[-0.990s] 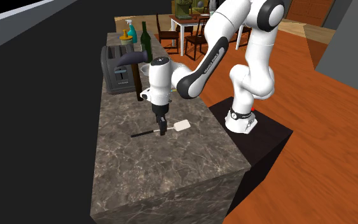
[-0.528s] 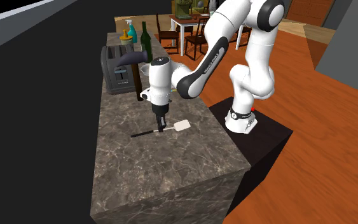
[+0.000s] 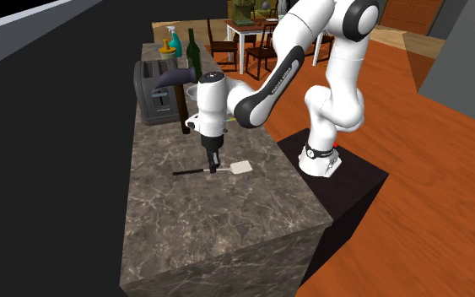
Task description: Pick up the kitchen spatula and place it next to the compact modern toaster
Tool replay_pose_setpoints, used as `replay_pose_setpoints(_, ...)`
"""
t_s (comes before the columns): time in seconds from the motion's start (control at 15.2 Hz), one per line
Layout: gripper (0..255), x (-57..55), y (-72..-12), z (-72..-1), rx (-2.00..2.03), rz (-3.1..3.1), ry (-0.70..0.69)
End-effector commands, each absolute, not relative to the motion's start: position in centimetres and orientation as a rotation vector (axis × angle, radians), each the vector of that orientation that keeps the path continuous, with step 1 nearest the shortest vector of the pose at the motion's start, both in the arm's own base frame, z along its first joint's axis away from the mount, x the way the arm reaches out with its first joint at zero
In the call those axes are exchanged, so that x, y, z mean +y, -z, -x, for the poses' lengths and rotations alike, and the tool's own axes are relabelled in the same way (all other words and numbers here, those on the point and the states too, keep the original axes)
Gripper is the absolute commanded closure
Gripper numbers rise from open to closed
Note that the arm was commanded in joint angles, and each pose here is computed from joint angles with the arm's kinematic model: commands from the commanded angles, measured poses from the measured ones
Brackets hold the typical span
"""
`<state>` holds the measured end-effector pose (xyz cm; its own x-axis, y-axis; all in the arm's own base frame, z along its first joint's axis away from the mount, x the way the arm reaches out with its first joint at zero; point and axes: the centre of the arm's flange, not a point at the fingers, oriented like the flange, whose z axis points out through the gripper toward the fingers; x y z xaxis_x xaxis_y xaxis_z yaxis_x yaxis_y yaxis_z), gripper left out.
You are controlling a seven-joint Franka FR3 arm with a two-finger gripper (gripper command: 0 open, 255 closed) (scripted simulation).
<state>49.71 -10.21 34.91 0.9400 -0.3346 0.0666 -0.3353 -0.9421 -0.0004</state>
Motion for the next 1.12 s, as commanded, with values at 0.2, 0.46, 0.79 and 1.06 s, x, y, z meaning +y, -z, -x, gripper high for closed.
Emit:
replay_pose_setpoints(0.2,255,-10.1,-37.5,-49.7,-0.533,-3.083,-0.103)
replay_pose_setpoints(0.46,255,-10.1,-39.7,-49.7,-0.533,-3.083,-0.103)
replay_pose_setpoints(0.79,255,-10.1,-42.3,-49.7,-0.533,-3.083,-0.103)
replay_pose_setpoints(1.06,255,-10.1,-44.4,-49.7,-0.533,-3.083,-0.103)
